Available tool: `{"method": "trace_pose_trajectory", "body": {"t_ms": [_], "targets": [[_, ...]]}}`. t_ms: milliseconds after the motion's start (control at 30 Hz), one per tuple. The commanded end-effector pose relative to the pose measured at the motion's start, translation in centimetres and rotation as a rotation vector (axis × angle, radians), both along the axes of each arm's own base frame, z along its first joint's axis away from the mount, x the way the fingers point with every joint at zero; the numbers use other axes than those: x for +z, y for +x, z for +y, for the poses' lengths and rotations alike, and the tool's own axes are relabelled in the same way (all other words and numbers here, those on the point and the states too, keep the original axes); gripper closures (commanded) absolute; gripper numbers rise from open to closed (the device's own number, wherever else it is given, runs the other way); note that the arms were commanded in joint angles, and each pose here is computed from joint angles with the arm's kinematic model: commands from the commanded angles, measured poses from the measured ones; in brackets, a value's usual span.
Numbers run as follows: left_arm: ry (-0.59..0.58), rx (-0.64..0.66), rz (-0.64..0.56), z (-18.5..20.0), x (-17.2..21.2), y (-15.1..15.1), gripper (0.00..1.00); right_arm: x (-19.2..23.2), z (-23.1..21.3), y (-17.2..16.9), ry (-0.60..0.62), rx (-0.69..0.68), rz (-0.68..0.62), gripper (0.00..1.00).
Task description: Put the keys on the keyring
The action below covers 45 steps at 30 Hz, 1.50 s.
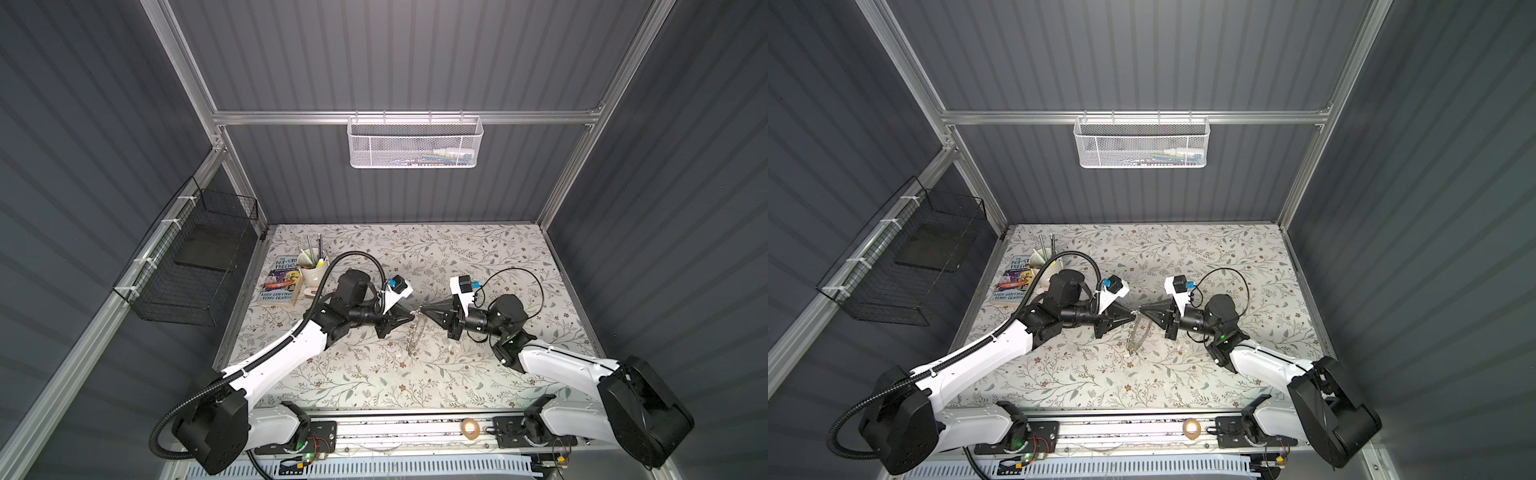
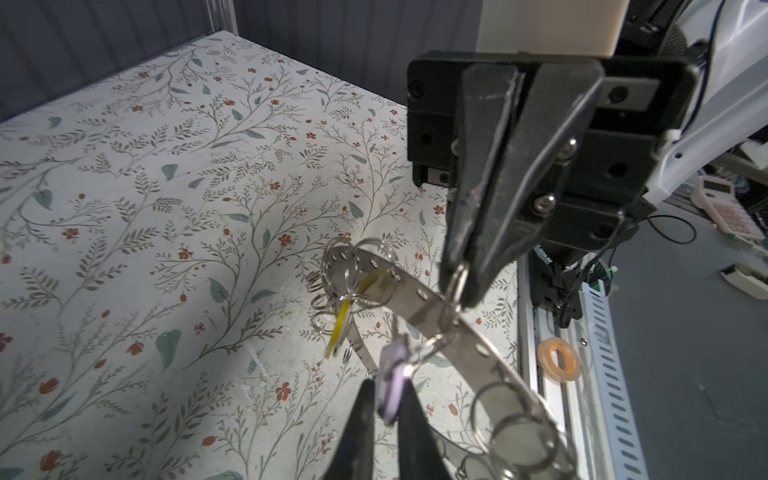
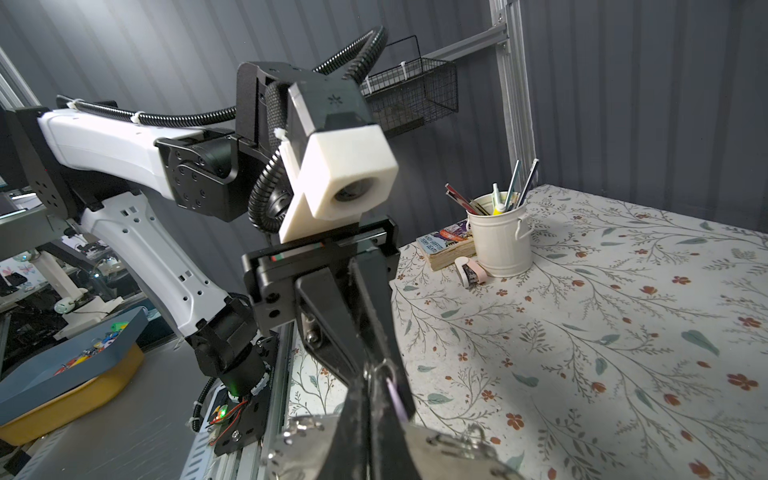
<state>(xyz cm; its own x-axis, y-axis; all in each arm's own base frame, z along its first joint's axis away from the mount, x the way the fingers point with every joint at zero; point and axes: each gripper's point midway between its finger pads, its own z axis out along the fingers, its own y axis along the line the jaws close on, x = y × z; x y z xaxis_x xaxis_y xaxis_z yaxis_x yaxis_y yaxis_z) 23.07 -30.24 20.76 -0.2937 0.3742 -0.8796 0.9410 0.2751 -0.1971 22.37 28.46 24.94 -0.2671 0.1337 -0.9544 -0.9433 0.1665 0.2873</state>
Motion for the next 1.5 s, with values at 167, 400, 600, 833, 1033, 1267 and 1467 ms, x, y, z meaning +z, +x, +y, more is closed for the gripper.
{"method": "trace_pose_trajectory", "body": {"t_ms": [167, 400, 600, 833, 1033, 1267, 1467], "targets": [[0.1, 0.412, -0.101, 5.4, 0.9, 4.0, 0.57, 3.3, 0.0, -0.6, 0.067, 0.031, -0.09, 1.0], [-0.073, 0.352, -0.127, 5.5, 6.6, 1.0, 0.45, 3.5, -0.1, -1.3, 0.075, 0.068, -0.073, 1.0], [-0.201, 0.052, -0.088, 2.5, 8.6, -3.0, 0.46, 4.7, -0.2, -2.6, 0.118, 0.136, -0.054, 1.0], [-0.264, -0.036, -0.125, 1.1, 8.8, -3.1, 0.53, 5.3, -0.3, -3.6, 0.135, 0.189, -0.032, 1.0], [-0.263, -0.153, -0.05, -0.3, 8.0, -3.8, 0.65, 5.3, -0.4, -3.8, 0.141, 0.195, -0.027, 1.0], [-0.275, -0.185, -0.039, -0.3, 7.6, -4.4, 0.76, 5.1, -0.4, -3.5, 0.14, 0.192, -0.018, 1.0], [-0.3, -0.188, -0.05, -0.2, 7.9, -4.6, 0.92, 4.9, -0.3, -3.2, 0.141, 0.192, -0.008, 1.0]]}}
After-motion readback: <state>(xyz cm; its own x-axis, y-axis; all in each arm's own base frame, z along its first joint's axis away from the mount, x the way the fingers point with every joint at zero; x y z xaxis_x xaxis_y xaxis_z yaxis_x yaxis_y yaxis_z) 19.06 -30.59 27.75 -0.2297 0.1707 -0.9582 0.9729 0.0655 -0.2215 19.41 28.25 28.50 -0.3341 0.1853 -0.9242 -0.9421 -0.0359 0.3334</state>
